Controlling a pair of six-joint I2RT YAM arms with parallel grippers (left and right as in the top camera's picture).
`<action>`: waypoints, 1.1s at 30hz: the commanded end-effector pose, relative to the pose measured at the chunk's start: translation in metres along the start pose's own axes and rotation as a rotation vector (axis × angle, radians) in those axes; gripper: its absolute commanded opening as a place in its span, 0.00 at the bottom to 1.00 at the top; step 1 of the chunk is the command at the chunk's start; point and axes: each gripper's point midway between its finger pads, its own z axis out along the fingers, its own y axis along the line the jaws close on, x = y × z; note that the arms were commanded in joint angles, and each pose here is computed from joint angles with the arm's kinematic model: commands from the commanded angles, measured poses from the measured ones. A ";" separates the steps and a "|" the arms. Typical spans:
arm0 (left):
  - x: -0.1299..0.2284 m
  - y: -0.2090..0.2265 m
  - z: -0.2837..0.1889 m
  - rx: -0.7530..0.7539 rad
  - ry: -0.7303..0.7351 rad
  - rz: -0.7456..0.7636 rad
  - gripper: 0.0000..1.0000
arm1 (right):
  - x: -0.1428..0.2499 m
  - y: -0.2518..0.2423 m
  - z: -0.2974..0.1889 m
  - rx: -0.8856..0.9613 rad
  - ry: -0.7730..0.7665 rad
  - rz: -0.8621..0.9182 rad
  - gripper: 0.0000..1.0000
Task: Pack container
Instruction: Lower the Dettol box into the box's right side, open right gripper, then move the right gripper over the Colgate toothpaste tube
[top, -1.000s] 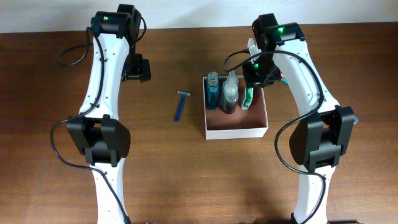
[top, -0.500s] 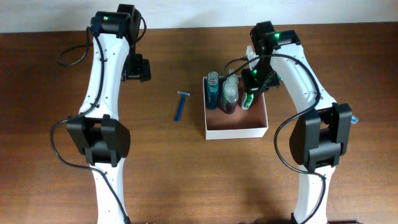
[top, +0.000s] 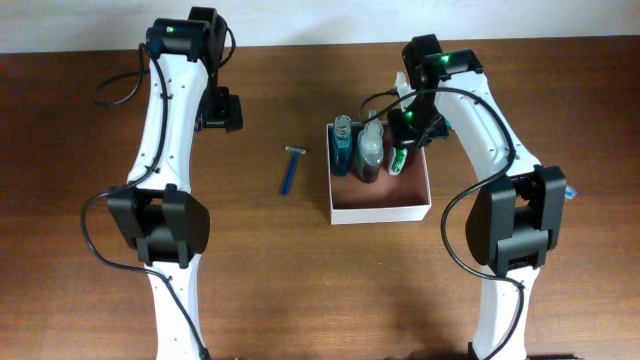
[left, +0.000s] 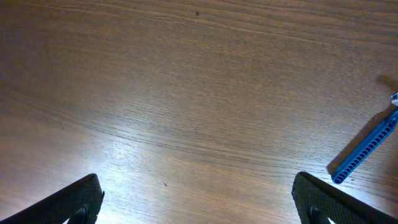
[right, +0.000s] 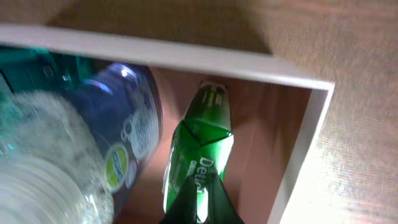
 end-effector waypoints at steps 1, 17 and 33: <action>0.000 0.002 -0.003 0.000 -0.009 0.008 1.00 | -0.001 0.003 0.003 -0.020 -0.005 0.005 0.04; 0.000 0.002 -0.003 -0.002 -0.009 0.008 0.99 | -0.007 0.012 0.002 -0.076 -0.029 0.002 0.04; 0.000 0.003 -0.003 -0.002 -0.006 0.009 0.99 | -0.066 -0.051 -0.090 0.032 -0.302 0.089 0.30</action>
